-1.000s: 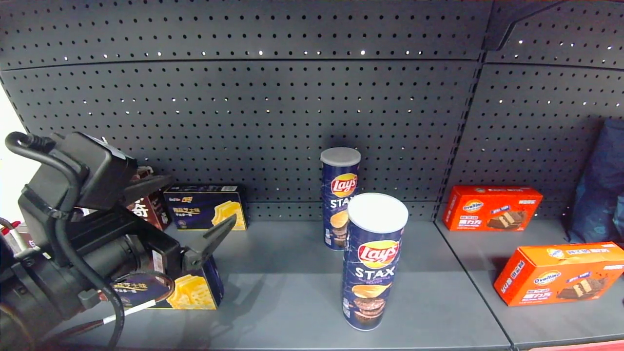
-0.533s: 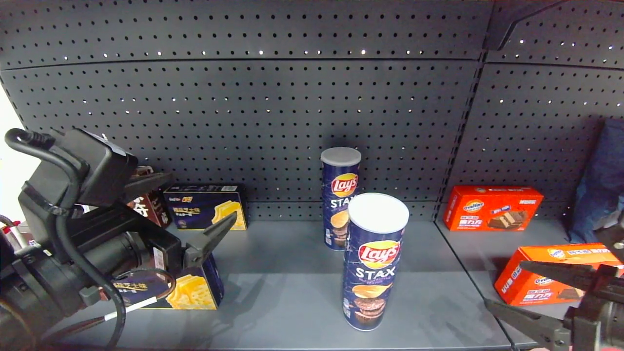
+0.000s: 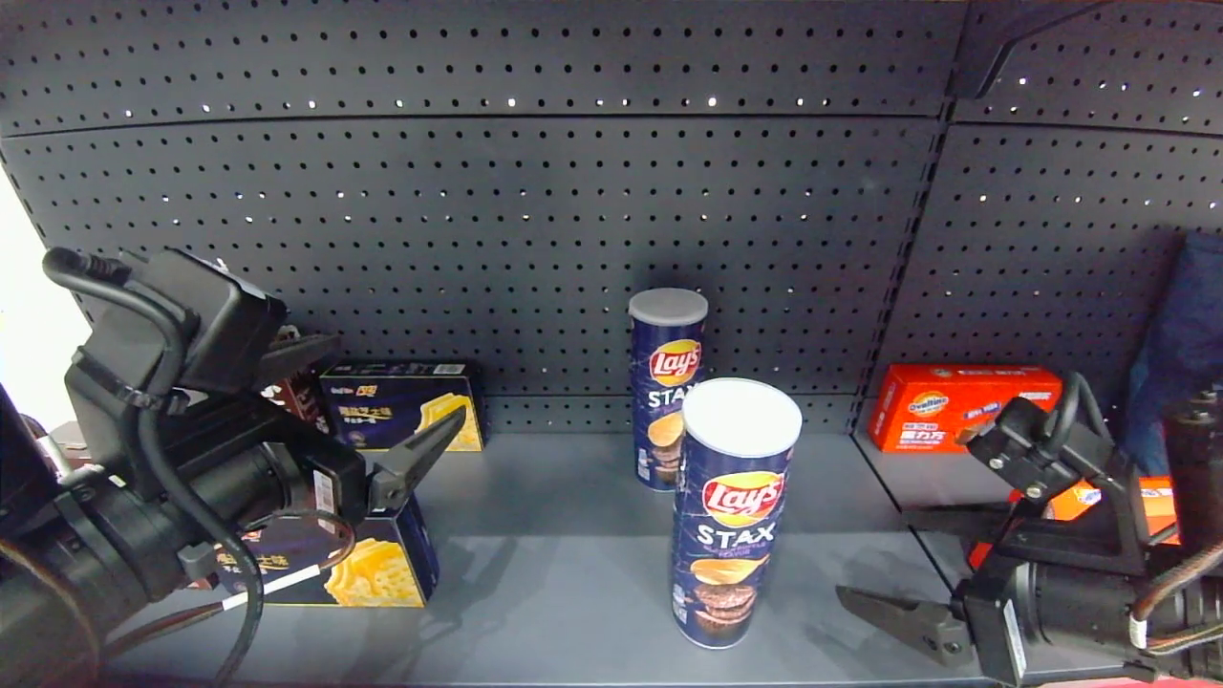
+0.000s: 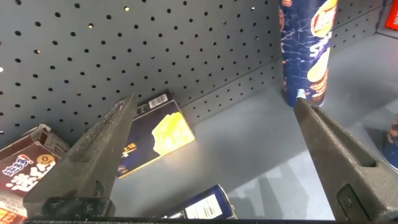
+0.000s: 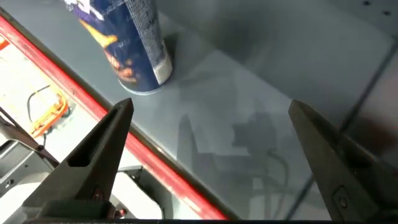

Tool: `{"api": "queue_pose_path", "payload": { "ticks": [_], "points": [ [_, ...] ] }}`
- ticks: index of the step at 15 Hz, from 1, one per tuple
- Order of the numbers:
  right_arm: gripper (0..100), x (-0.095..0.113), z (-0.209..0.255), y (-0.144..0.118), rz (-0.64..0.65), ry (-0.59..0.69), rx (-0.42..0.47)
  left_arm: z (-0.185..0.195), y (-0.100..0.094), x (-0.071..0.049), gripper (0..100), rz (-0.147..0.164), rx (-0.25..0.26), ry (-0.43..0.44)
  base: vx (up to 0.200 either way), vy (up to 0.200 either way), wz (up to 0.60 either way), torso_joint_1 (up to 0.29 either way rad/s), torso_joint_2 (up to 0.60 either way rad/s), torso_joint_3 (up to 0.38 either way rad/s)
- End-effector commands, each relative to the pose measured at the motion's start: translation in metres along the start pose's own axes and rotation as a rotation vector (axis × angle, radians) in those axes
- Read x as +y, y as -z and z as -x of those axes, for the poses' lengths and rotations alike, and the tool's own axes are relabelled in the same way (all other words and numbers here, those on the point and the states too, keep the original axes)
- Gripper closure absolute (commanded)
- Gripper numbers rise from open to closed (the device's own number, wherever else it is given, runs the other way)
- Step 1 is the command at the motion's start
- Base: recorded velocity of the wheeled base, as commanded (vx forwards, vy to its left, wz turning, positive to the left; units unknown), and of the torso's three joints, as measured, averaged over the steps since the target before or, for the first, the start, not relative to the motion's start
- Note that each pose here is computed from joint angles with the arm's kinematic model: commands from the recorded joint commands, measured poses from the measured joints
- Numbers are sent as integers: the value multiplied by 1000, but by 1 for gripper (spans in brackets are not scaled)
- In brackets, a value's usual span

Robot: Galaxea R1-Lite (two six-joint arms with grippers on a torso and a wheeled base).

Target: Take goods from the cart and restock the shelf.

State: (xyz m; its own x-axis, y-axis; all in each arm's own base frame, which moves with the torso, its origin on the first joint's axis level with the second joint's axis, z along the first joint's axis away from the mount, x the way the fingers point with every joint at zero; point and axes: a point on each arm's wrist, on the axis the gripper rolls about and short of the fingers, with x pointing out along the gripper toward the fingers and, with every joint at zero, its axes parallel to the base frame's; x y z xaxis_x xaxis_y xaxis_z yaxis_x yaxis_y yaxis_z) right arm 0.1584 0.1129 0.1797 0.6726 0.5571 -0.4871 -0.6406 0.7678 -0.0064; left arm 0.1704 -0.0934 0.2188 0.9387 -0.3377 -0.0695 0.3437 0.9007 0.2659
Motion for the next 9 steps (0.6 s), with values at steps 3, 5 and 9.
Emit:
{"api": "queue_pose_path", "payload": {
  "ticks": [3,5,9],
  "points": [
    [0,2,-28,-1,5,-19,66,-2,1,1,0,0,7,-8,0,0,0,0,0,0],
    [0,1,-35,-1,4,-18,80,-3,1,4,0,-1,7,-21,0,0,0,0,0,0],
    [0,1,-48,-6,5,-20,92,-3,1,4,0,-1,7,-19,0,0,0,0,0,0]
  ]
}}
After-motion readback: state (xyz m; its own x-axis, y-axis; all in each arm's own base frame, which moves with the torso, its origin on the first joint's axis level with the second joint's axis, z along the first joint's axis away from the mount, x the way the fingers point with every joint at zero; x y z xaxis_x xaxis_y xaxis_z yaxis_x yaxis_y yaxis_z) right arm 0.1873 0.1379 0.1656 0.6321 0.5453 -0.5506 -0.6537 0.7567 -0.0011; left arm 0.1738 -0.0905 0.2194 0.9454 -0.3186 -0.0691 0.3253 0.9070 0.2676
